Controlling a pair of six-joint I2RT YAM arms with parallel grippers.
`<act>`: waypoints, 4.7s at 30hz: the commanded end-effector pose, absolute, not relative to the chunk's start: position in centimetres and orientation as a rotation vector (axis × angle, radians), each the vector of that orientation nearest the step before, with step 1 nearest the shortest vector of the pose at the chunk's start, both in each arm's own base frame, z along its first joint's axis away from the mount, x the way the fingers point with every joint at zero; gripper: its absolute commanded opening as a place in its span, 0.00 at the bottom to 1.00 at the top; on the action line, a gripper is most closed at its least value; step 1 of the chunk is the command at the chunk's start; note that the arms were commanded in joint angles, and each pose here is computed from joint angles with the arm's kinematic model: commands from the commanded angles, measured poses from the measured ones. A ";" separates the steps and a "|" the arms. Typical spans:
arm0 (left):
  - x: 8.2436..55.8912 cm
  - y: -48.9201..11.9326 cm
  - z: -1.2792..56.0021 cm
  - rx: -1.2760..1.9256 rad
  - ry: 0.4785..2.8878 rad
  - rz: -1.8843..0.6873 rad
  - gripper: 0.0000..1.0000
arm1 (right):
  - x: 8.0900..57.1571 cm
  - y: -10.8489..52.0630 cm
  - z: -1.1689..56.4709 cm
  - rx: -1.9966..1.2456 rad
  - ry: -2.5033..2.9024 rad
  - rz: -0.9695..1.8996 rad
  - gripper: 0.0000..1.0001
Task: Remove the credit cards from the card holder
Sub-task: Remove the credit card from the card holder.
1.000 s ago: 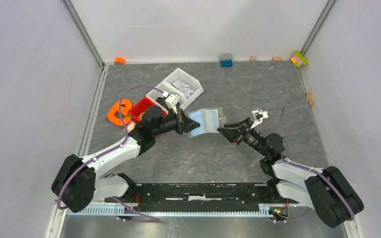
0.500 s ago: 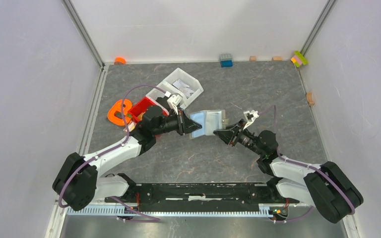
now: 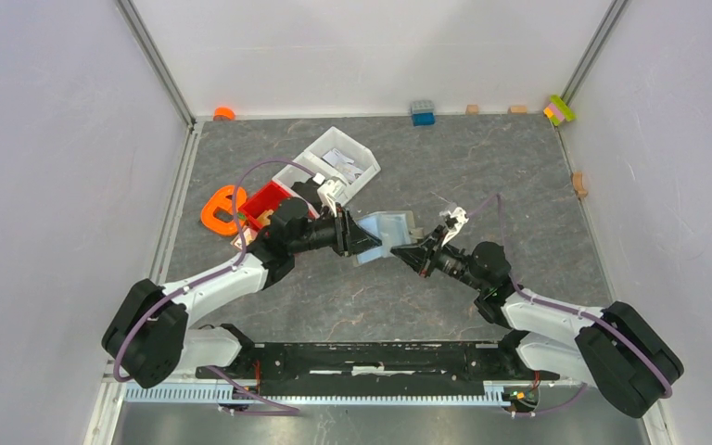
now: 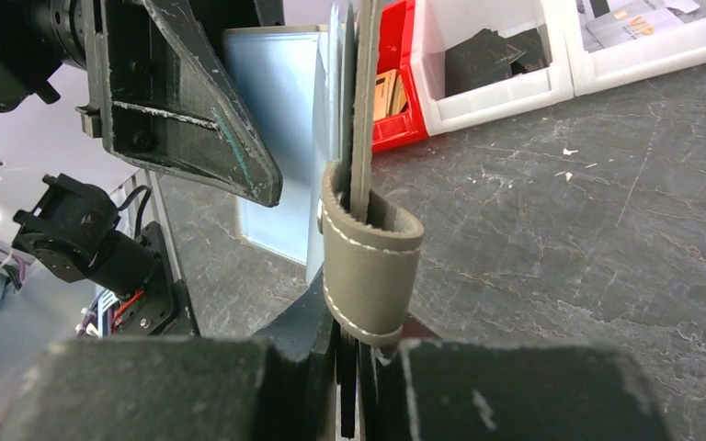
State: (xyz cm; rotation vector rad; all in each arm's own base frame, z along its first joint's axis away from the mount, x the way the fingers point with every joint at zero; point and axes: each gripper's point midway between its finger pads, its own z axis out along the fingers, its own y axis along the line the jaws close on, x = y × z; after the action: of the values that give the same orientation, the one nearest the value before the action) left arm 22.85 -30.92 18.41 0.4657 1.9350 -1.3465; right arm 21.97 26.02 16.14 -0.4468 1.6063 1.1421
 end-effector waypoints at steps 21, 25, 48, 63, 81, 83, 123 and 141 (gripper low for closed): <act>24.7 -29.9 19.4 0.419 1.925 -1.188 0.04 | 21.0 27.1 20.1 -0.524 1.429 1.108 0.56; 24.7 -29.8 19.6 0.416 1.919 -1.188 0.04 | 21.9 25.5 19.9 -0.446 1.438 1.019 0.56; 23.4 -31.1 20.1 0.492 1.884 -1.294 0.54 | 20.6 28.9 19.7 -0.603 1.454 1.175 0.00; 22.0 -32.0 21.0 0.567 1.841 -1.354 0.72 | 19.6 29.8 20.1 -0.629 1.424 1.246 0.02; 22.9 -31.4 20.6 0.517 1.862 -1.285 0.28 | 19.8 28.4 20.5 -0.560 1.394 1.206 0.17; 23.0 -31.3 20.5 0.509 1.867 -1.273 0.25 | 19.8 28.4 20.4 -0.558 1.398 1.204 0.28; 23.0 -31.4 20.5 0.515 1.876 -1.280 0.55 | 24.3 24.4 17.2 -0.306 1.608 0.887 0.00; 22.6 -31.8 20.6 0.541 1.872 -1.316 0.23 | 24.2 25.5 16.3 -0.313 1.650 0.986 0.00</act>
State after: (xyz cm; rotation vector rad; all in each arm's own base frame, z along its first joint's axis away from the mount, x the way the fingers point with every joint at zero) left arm 22.44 -31.05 18.05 0.4795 1.9747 -1.2912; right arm 24.29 24.72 15.38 -0.3086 1.6818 0.9095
